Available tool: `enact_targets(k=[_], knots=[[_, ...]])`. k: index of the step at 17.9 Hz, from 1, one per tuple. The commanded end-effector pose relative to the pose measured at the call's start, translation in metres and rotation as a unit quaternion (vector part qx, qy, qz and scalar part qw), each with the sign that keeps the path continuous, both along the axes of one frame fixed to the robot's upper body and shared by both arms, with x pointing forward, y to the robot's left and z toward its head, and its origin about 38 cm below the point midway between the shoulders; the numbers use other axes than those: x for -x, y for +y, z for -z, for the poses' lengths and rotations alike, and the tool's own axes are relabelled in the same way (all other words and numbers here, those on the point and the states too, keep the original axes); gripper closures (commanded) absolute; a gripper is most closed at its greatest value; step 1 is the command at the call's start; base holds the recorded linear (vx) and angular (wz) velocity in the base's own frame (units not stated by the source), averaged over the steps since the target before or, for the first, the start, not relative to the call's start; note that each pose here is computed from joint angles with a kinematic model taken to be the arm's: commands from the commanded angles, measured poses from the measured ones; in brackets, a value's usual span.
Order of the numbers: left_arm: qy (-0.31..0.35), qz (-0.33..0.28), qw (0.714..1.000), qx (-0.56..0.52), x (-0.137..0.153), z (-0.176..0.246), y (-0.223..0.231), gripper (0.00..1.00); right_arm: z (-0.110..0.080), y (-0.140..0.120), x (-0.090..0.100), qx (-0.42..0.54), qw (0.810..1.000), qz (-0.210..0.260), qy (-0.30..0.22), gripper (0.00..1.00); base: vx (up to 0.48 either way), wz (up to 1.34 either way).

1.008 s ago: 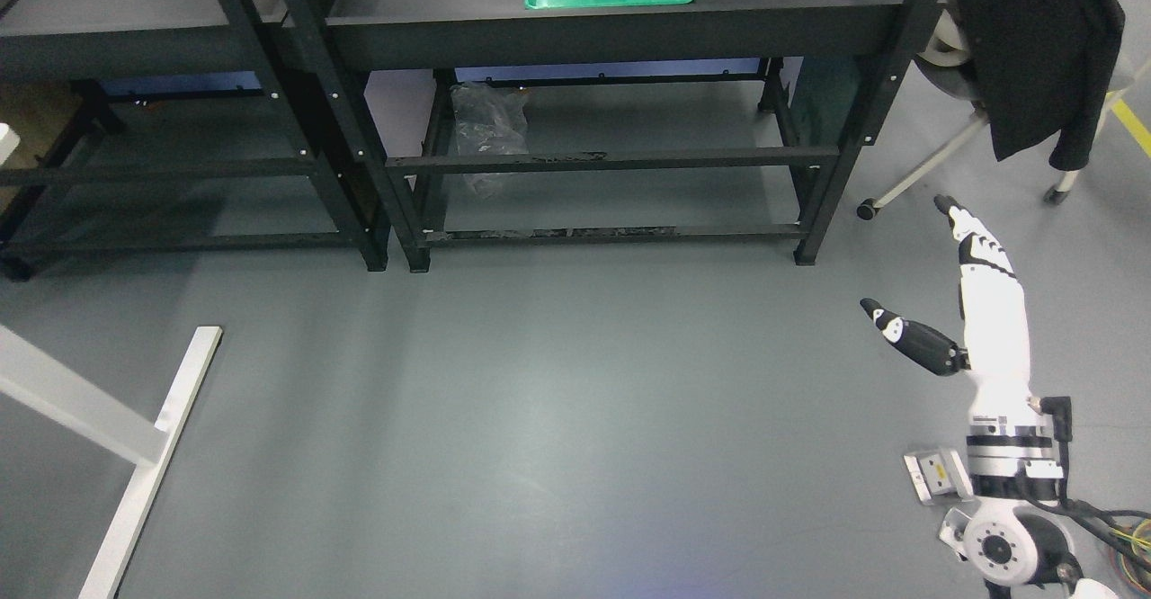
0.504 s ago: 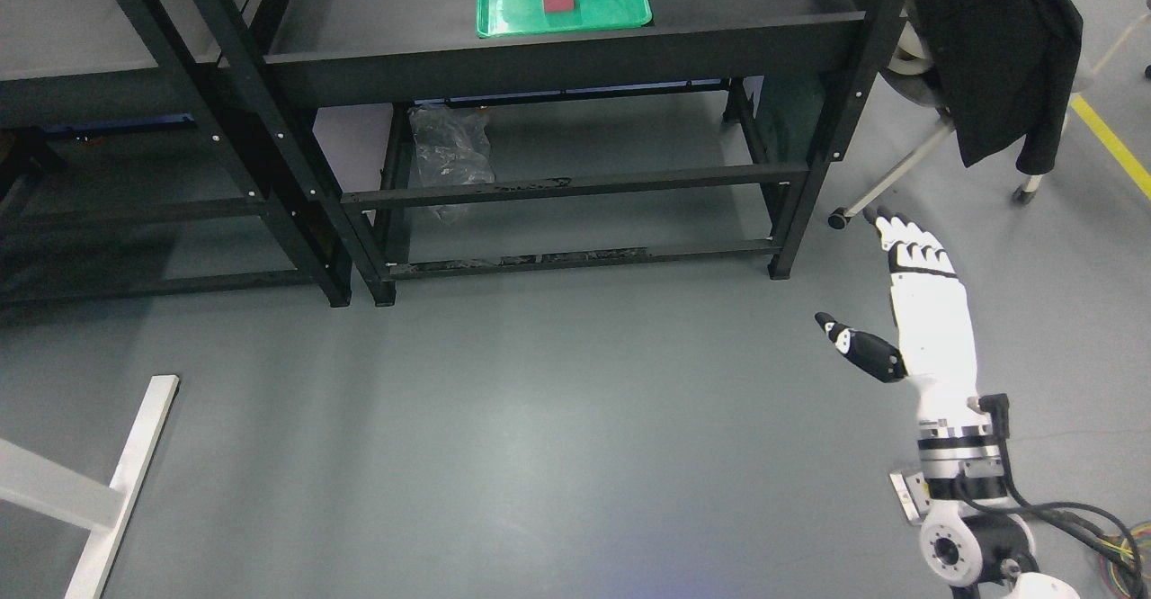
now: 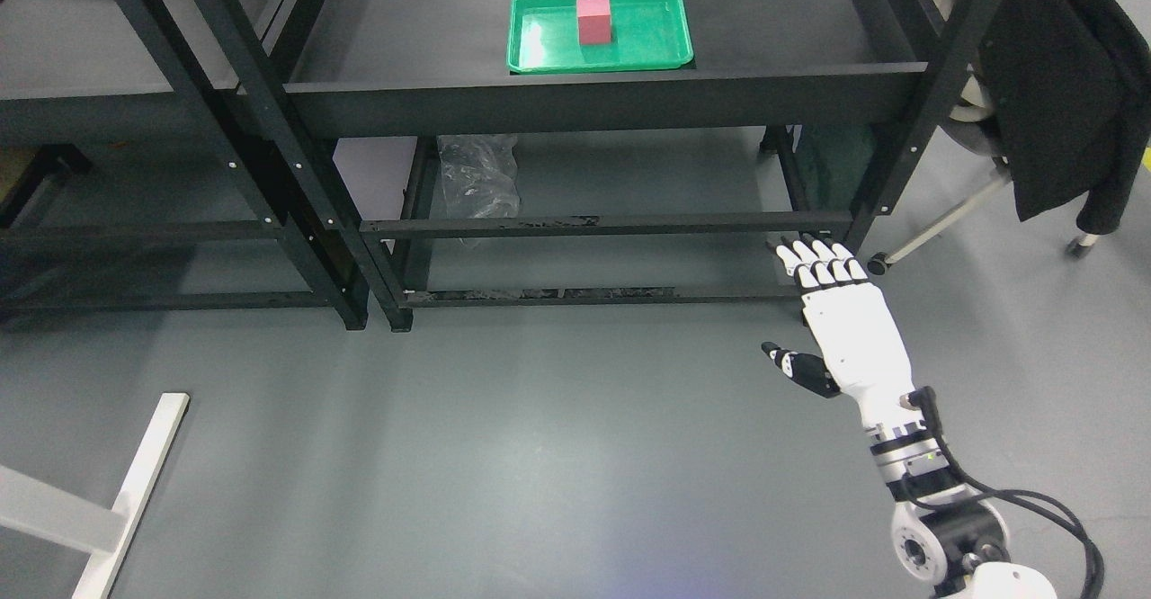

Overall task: Pick pink block from left shelf to tray
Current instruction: 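Raise the right hand and approach the green tray on the shelf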

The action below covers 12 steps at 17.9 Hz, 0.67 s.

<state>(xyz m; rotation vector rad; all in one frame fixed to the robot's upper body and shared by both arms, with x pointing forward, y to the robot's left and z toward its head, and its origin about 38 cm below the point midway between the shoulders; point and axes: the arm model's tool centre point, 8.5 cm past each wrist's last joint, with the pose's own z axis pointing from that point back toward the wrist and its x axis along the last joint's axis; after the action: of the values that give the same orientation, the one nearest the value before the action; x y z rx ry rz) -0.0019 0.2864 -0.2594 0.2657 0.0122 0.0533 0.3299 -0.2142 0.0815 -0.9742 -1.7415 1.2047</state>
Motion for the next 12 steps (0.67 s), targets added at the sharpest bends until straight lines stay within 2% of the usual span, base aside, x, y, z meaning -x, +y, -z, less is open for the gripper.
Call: enact_targets(k=[1,5,9,12], knots=[[-0.023,0.002,1.0,-0.008,-0.025,-0.001,0.011,0.0,-0.008,0.001,-0.001,-0.016,0.999,-0.001,-0.032,0.02,0.25,0.14],[-0.023,0.002,1.0,-0.008,-0.025,-0.001,0.011,0.0,-0.011,0.0,0.0,-0.029,0.999,-0.008,-0.045,0.03,0.232,0.15],[-0.024,0.002,1.0,-0.008,-0.026,-0.001,0.011,0.0,-0.019,-0.003,0.002,-0.052,0.995,0.0,-0.09,0.03,0.242,0.16],[-0.023,0.002,1.0,-0.008,-0.025,-0.001,0.011,0.0,-0.02,-0.002,0.003,-0.055,0.994,0.0,-0.094,0.02,0.296,0.13]])
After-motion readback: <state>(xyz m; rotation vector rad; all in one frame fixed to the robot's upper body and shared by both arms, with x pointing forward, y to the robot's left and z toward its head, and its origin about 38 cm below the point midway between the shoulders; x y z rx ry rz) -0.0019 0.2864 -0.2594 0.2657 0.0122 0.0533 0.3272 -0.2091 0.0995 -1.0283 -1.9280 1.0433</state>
